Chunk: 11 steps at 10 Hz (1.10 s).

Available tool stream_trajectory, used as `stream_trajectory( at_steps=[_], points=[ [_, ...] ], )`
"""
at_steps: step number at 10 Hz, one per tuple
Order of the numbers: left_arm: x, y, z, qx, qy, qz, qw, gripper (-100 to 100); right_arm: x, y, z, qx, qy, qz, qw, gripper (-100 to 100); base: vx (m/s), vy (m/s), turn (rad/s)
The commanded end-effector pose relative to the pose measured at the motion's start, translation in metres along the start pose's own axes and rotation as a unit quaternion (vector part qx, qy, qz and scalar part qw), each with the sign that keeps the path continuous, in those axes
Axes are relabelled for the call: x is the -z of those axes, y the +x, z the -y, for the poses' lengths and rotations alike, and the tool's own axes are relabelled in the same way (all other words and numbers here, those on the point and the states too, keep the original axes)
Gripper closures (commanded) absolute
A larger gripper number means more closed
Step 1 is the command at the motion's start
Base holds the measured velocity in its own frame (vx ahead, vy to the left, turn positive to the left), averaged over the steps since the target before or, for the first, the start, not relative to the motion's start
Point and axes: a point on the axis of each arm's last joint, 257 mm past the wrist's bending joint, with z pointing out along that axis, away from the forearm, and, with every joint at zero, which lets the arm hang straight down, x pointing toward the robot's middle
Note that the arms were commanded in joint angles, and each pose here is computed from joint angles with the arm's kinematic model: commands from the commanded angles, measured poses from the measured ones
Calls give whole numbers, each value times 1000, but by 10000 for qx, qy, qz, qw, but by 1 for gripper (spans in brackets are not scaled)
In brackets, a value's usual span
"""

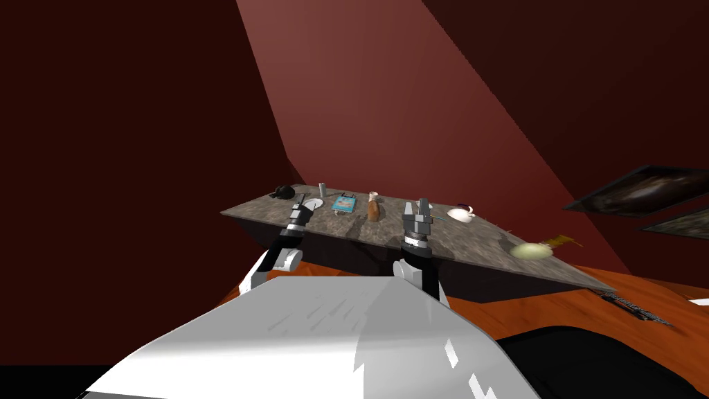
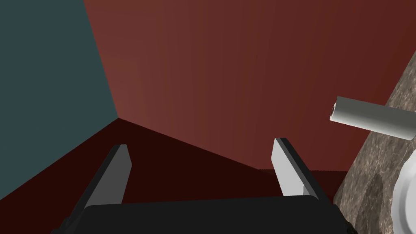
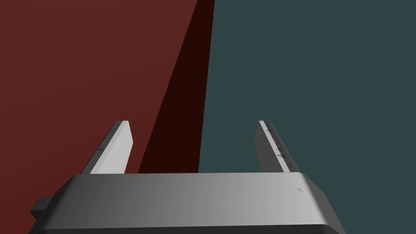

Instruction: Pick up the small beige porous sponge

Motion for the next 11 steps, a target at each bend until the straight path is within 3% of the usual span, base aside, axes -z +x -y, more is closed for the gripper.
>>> stream_trajectory(
  at_steps=[1, 7, 11],
  points=[
    [-10, 4, -13, -34, -190, -60, 9998, -100, 0, 0, 0, 0, 0, 0, 10000, 0, -23, -1, -52],
    [-27, 8, -52, -111, -798, -133, 9967, -100, 0, 0, 0, 0, 0, 0, 10000, 0, -14, -3, -29],
    [-45, 11, -85, -221, -1313, -186, 9909, -100, 0, 0, 0, 0, 0, 0, 10000, 0, -6, -4, -37]
  ],
)
